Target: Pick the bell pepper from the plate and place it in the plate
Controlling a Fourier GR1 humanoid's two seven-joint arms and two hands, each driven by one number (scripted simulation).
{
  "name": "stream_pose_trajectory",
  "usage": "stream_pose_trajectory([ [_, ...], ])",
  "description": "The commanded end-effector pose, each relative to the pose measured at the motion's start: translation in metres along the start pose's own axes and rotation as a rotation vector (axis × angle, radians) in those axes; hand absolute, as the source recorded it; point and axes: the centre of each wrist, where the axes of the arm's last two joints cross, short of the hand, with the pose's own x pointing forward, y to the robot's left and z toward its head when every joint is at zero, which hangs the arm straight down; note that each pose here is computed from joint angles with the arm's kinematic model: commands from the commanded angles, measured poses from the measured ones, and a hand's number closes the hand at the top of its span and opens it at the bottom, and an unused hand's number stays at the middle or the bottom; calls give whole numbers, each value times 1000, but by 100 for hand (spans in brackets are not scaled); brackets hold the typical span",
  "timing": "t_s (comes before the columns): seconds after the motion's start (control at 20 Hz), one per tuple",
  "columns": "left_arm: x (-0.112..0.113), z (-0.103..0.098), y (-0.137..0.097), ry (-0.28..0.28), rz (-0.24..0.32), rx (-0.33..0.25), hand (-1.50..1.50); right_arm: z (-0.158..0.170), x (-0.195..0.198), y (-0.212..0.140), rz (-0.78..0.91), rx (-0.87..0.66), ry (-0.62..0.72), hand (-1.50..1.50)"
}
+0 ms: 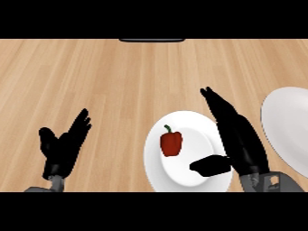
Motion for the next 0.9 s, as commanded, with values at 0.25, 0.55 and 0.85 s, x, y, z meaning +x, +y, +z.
stream_pose_trajectory([
  [0.25,-8,8,3,50,8,3,0,-4,31,47,40,106,82,-150],
  [0.55,-11,-6,2,46,9,-11,0,-6,13,70,27,139,84,-150],
  [0.85,-14,-9,-10,46,18,-3,0,-17,39,95,106,94,100,-150],
])
